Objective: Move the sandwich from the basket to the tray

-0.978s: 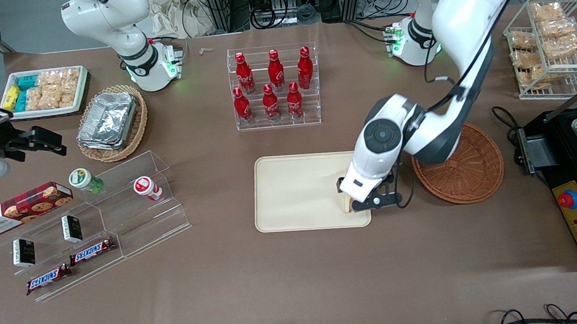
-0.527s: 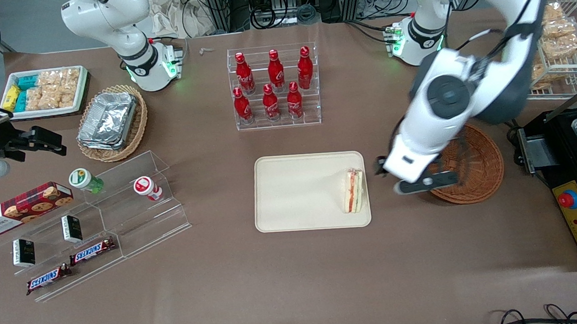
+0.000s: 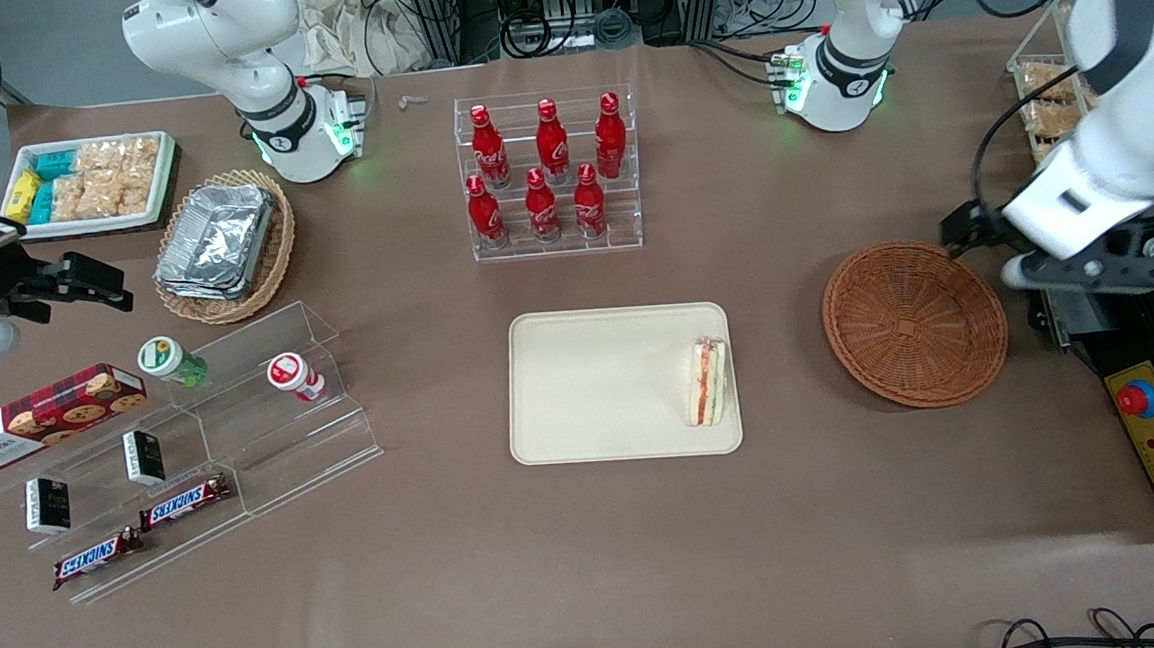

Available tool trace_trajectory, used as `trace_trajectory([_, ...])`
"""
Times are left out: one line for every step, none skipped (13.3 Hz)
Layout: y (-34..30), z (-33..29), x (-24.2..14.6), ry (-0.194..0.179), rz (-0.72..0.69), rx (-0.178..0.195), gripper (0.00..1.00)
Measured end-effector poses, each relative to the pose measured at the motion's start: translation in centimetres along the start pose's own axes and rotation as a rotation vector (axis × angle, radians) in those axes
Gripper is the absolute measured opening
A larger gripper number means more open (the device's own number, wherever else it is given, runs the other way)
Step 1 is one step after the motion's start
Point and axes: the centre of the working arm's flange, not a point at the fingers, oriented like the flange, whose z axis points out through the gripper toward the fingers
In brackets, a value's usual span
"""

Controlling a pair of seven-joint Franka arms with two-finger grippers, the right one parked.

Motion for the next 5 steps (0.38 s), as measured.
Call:
trace_trajectory([-1.3, -0.5, -0.5, 0.003, 0.041, -0.002, 1.0])
trace_trajectory([-2.0, -0.7, -0.5, 0.007, 0.069, -0.002, 1.0])
trace_trajectory([-2.4, -0.9, -0.4, 0.012, 0.082, -0.001, 1.0])
trace_trajectory([-2.5, -1.0, 0.1, 0.017, 0.086, -0.001, 1.0])
trace_trajectory([-2.6, -1.2, 0.7, 0.022, 0.087, 0.0, 1.0])
